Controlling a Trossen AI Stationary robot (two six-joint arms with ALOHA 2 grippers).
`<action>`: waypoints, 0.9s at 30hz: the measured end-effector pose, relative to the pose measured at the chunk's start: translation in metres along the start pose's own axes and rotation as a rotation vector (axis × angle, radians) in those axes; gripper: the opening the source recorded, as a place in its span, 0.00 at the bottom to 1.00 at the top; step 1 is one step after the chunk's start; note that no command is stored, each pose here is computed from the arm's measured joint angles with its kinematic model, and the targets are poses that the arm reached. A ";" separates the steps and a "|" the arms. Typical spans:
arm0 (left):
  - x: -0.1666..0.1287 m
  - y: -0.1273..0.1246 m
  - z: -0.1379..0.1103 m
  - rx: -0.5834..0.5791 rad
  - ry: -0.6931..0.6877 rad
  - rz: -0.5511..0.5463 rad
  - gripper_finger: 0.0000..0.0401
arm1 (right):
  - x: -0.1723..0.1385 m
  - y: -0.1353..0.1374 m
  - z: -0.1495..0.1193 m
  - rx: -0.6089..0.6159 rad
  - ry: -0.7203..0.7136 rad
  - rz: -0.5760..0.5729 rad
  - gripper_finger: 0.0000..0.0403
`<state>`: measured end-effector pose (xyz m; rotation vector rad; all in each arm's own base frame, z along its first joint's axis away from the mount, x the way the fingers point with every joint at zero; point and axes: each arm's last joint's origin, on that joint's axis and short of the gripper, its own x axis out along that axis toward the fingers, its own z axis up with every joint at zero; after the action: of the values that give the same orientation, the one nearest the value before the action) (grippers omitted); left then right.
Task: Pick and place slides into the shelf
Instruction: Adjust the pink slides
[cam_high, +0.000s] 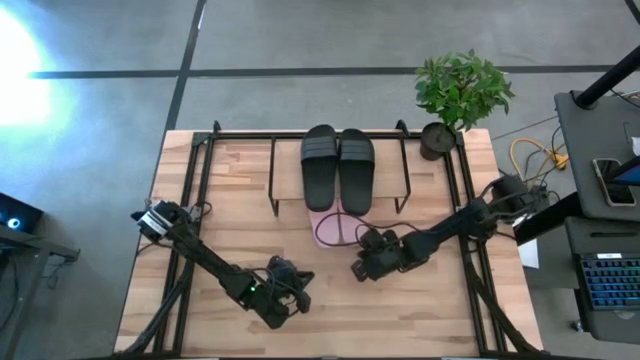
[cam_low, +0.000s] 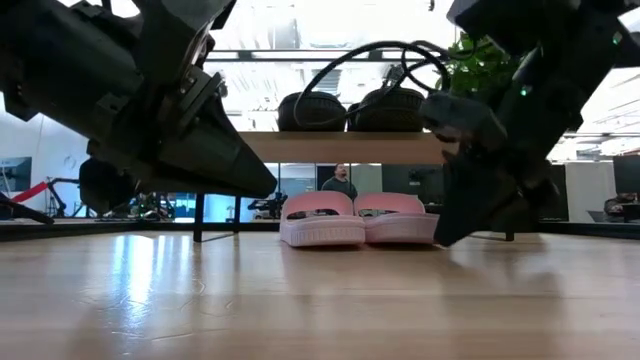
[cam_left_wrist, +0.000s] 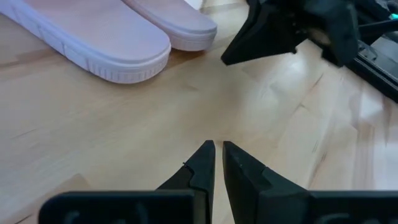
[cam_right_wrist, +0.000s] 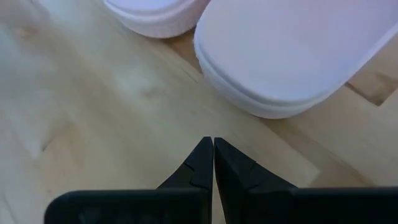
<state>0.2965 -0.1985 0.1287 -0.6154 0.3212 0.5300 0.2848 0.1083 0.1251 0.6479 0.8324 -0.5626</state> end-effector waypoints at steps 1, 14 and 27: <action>0.000 0.000 0.000 -0.001 0.000 -0.001 0.04 | 0.002 0.000 0.000 0.001 -0.001 -0.002 0.02; 0.001 0.000 0.001 -0.005 -0.001 0.001 0.04 | 0.014 -0.011 0.023 0.017 -0.073 -0.069 0.02; 0.032 0.003 0.019 -0.070 0.041 0.016 0.04 | -0.011 0.013 0.011 0.002 0.019 0.143 0.02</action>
<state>0.3229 -0.1728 0.1277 -0.6931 0.3475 0.5460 0.2927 0.1114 0.1438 0.7094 0.7965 -0.4289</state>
